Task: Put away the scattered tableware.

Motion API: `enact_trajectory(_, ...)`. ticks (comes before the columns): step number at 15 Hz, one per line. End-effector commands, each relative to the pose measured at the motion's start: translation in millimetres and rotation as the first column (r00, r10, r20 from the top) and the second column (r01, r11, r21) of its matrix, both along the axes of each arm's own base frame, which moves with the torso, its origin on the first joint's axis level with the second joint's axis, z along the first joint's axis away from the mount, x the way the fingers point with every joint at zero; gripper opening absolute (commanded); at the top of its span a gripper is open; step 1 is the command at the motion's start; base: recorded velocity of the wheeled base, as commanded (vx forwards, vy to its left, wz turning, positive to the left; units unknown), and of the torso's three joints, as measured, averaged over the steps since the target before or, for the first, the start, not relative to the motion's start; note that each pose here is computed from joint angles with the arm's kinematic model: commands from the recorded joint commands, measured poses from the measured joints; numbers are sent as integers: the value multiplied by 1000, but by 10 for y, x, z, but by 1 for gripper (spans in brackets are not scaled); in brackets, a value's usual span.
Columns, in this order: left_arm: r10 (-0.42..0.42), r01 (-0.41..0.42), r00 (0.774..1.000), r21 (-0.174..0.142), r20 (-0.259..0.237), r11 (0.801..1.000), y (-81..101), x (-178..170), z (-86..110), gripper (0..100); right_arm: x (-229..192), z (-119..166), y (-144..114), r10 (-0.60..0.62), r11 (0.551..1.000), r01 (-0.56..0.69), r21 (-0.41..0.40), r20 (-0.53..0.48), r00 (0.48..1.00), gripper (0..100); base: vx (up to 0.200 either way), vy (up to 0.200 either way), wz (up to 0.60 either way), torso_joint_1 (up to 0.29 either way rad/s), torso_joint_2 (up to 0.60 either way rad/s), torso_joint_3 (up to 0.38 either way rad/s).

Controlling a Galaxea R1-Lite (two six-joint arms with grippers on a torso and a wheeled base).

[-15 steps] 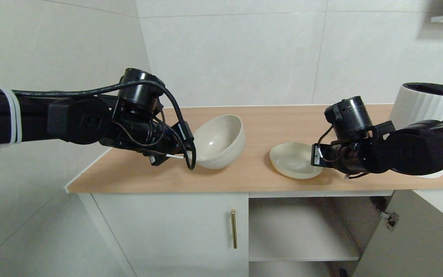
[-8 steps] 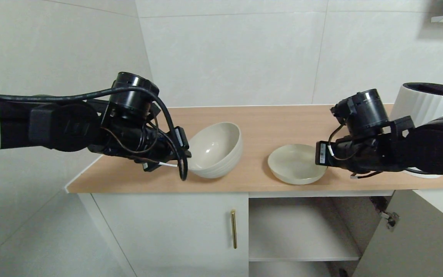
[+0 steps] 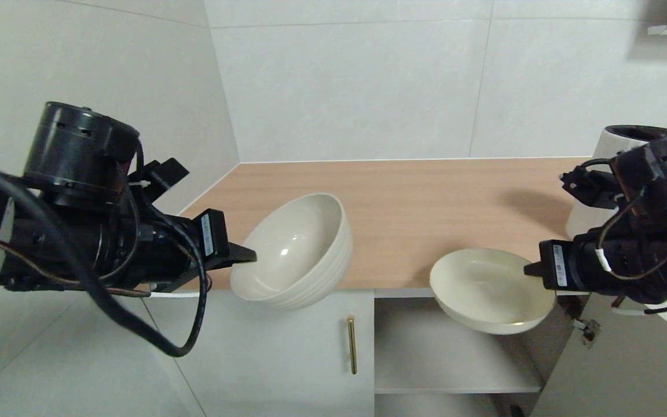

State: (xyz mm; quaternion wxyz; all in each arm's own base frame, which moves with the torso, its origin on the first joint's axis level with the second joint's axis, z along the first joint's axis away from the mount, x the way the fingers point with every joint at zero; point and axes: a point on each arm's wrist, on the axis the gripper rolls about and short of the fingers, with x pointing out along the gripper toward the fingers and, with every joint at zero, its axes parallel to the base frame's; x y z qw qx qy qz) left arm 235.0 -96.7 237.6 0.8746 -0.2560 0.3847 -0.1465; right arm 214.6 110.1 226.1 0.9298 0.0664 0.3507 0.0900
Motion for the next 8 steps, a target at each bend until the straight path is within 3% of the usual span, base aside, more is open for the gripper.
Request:
enact_trajectory(1, 44, -44, 999, 19, 24, 999, 70, -115, 27, 0, -243, 29, -76, 31, 999, -32, 12, 20, 999, 0, 0, 0, 0, 0, 0, 0)
enact_trajectory(2, 44, -44, 999, 19, 24, 999, 70, -115, 27, 0, -243, 29, -76, 31, 999, -32, 12, 20, 999, 0, 0, 0, 0, 0, 0, 0)
enact_trajectory(3, 93, -96, 994, 51, 55, 994, 72, -90, 21, 0, -273, -103, -79, 64, 998, -64, 16, -33, 997, 0, 0, 0, 0, 0, 0, 0)
enact_trajectory(4, 91, -94, 994, 49, 61, 994, 73, -95, 26, 0, -279, -126, -82, 66, 998, -66, 12, -40, 997, 0, 0, 0, 0, 0, 0, 0)
enact_trajectory(6, 66, -70, 995, 53, 69, 996, 70, -123, 24, 0, -276, -161, -80, 67, 998, -67, 6, -50, 997, 0, 0, 0, 0, 0, 0, 0)
enact_trajectory(8, -21, 20, 998, 34, 57, 999, 33, -183, 3, 0, -284, -151, -85, 66, 998, -66, 7, -45, 997, 0, 0, 0, 0, 0, 0, 0)
